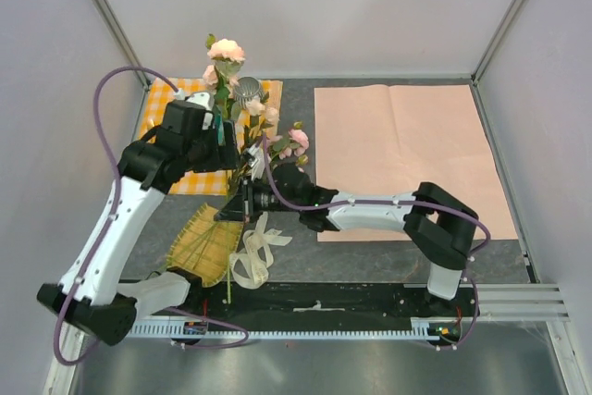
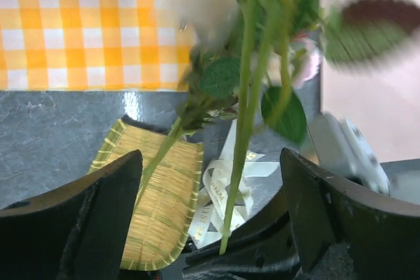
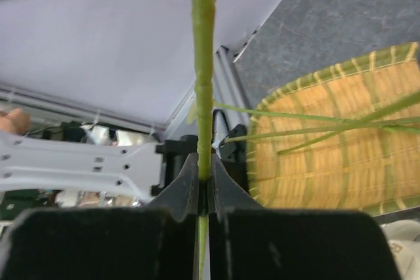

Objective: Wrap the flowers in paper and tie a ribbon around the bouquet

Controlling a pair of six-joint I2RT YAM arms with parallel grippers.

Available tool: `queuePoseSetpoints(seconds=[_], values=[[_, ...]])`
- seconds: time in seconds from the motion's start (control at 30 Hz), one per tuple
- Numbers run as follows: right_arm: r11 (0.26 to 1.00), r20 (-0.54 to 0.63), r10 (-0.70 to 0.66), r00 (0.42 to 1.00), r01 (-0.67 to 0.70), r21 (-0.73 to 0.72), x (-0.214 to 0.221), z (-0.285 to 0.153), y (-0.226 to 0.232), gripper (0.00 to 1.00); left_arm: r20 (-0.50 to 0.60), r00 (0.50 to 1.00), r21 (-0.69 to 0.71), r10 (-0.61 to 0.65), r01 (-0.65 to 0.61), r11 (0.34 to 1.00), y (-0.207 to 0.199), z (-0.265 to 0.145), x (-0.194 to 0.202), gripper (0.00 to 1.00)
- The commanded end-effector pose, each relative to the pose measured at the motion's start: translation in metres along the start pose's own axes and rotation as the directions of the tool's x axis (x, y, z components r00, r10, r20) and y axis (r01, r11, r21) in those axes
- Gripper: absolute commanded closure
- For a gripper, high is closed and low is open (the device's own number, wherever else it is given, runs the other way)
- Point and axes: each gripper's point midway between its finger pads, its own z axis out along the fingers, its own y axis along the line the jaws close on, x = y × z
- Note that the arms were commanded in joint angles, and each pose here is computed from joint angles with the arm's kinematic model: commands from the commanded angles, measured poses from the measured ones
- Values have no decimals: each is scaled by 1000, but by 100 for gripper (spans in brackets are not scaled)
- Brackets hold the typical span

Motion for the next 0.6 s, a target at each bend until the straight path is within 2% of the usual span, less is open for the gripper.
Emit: queuePoseSetpoints(seconds=[0.0, 0.03, 0.07, 0.1, 0.17, 0.23, 0.27, 0.3, 0.33, 0.37, 0.4, 0.43, 0.47, 0.5, 0.53, 0.57], values=[[979, -59, 46, 997, -57, -196, -35, -50, 61, 100, 270, 958, 179, -96, 48, 983, -18, -66, -39, 7], [973, -92, 80, 993, -98, -210, -39, -59, 64, 100, 333, 935, 230, -119, 42, 972, -20, -80, -42, 6], [961, -109, 79, 991, -104, -256, -44, -69, 75, 100, 352, 927, 255, -129, 38, 966, -22, -85, -40, 6], [947, -167, 83, 982, -130, -294, -42, -81, 78, 100, 349, 929, 288, -127, 23, 957, -25, -85, -33, 5], [942, -173, 101, 980, -150, -300, -49, -90, 80, 100, 344, 930, 305, -128, 18, 952, -29, -81, -30, 5], [974, -82, 108, 991, -122, -194, -71, -99, 56, 100, 313, 943, 292, -114, 19, 956, -29, -69, -24, 5], [995, -78, 90, 993, -93, -39, -70, -111, 30, 100, 300, 949, 284, -98, 9, 959, -28, -64, -21, 6], [995, -14, 81, 997, -80, 55, -94, -126, 10, 100, 286, 955, 273, -86, 5, 962, -27, -58, -18, 7], [974, 3, 108, 994, -107, 198, -95, -145, -17, 100, 263, 962, 260, -70, -1, 966, -27, -50, -16, 7], [952, 55, 90, 994, -103, 290, -118, -172, -52, 100, 242, 969, 247, -42, -20, 969, -26, -43, -11, 7], [925, 64, 102, 993, -118, 361, -123, -191, -75, 100, 222, 975, 260, -29, -31, 965, -30, -39, -8, 9], [856, 50, 190, 981, -190, 481, -111, -218, -110, 100, 191, 982, 258, -17, -33, 965, -32, -30, -5, 11], [788, 137, 218, 966, -258, 559, -128, -258, -146, 100, 174, 985, 266, -10, -37, 963, -34, -24, -2, 12], [737, 147, 204, 968, -251, 627, -128, -285, -170, 100, 158, 987, 305, -4, -45, 951, -42, -21, 1, 12], [657, 182, 252, 951, -306, 689, -122, -313, -193, 100, 150, 989, 331, -1, -49, 942, -47, -18, 3, 14], [562, 273, 258, 927, -373, 738, -126, -357, -223, 100, 143, 990, 360, -6, -47, 932, -54, -10, 4, 15]])
